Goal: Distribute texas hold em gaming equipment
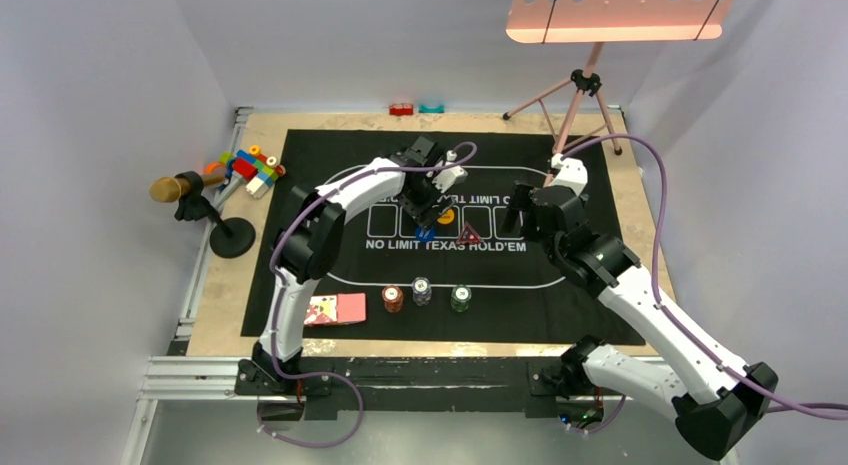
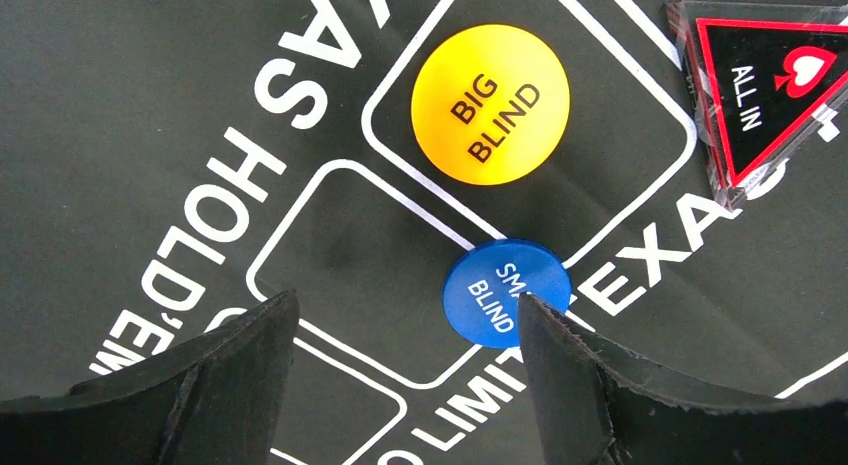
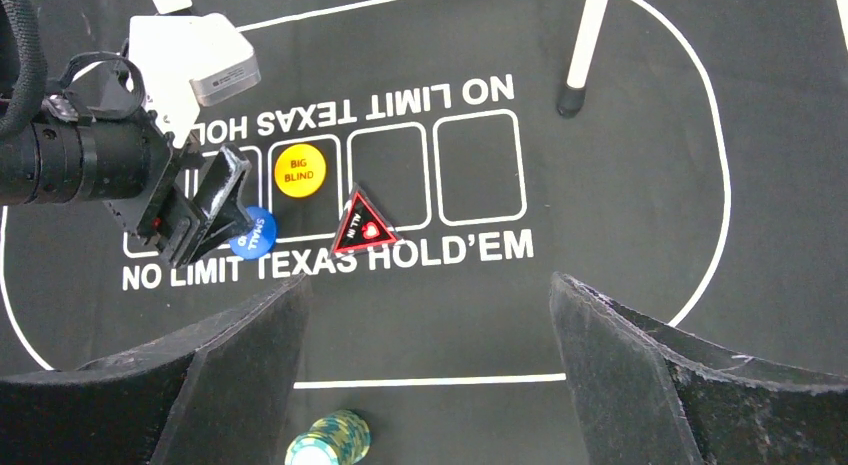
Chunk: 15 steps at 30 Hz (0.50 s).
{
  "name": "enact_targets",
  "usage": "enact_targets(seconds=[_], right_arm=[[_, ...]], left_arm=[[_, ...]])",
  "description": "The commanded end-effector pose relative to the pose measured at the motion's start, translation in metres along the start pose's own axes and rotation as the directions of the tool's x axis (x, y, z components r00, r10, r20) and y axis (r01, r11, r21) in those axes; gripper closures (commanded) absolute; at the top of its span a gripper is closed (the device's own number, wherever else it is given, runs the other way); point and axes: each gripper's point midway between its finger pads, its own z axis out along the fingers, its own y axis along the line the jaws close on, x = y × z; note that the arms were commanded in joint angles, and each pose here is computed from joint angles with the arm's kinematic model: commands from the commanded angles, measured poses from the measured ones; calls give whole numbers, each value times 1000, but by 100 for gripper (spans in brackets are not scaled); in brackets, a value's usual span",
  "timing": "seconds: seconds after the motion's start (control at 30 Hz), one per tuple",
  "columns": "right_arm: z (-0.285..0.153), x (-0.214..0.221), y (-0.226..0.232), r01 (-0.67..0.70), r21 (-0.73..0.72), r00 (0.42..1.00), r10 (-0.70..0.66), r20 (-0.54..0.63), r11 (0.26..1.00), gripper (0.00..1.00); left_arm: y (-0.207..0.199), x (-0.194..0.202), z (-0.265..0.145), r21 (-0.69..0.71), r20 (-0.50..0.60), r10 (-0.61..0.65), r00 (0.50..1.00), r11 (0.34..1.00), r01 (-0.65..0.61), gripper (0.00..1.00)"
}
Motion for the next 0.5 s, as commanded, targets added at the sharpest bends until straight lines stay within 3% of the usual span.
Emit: enact_targets(seconds=[0.0,0.47], right_arm=[[-1,-4,3,-31,-24,999,32,19,999,9],[-3,-1,0,-31,-28,999,31,20,999,10]], left_arm=[[0,-15,-6,-24,31,-11,999,1000,12,17],[-42,-6,10,-37,18,29,999,999,-28,24]])
